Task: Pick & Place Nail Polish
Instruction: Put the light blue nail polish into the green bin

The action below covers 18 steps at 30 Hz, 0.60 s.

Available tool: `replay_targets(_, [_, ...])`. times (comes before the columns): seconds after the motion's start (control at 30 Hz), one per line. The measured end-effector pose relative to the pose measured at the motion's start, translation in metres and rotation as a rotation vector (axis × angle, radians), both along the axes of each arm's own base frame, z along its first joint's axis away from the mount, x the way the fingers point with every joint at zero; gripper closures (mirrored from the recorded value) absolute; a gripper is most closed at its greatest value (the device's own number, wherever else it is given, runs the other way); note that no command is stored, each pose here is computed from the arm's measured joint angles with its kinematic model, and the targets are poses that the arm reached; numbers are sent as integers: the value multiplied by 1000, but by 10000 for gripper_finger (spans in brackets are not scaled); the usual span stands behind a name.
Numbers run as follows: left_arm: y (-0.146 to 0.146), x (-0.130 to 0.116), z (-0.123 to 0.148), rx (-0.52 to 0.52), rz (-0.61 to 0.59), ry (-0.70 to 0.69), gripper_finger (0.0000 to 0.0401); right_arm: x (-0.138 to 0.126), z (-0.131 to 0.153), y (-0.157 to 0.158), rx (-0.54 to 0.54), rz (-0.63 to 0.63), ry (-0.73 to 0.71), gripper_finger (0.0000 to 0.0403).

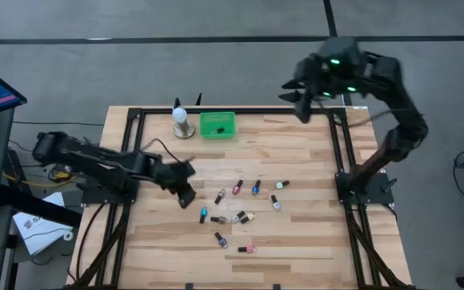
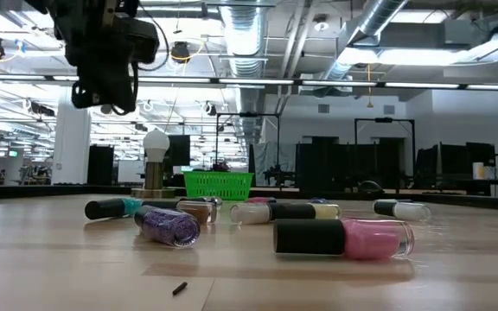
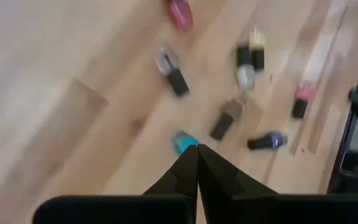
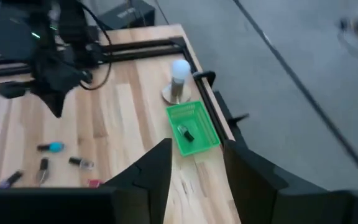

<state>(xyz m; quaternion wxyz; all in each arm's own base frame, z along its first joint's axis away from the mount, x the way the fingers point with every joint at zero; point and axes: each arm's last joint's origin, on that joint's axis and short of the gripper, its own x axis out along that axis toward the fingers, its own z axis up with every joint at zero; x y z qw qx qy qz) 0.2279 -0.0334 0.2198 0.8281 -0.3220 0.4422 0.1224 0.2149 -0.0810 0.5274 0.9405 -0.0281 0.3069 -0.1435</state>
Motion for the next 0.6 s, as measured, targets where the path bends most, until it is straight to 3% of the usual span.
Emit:
replay_targets(0.13, [-15, 9, -14, -12, 49, 57, 400, -54, 21, 24, -48, 56, -88, 287])
replay_targets(0.3, [-29, 9, -15, -52, 187, 31, 400, -124, 34, 45, -62, 2, -235, 308])
replay_targets(0.47, [-41, 7, -15, -109, 286, 24, 400, -166, 28, 61, -62, -37, -317, 319])
replay_targets(0.6, [-52, 10, -19, -129, 295, 52, 400, -182, 14, 68, -33, -53, -356, 325])
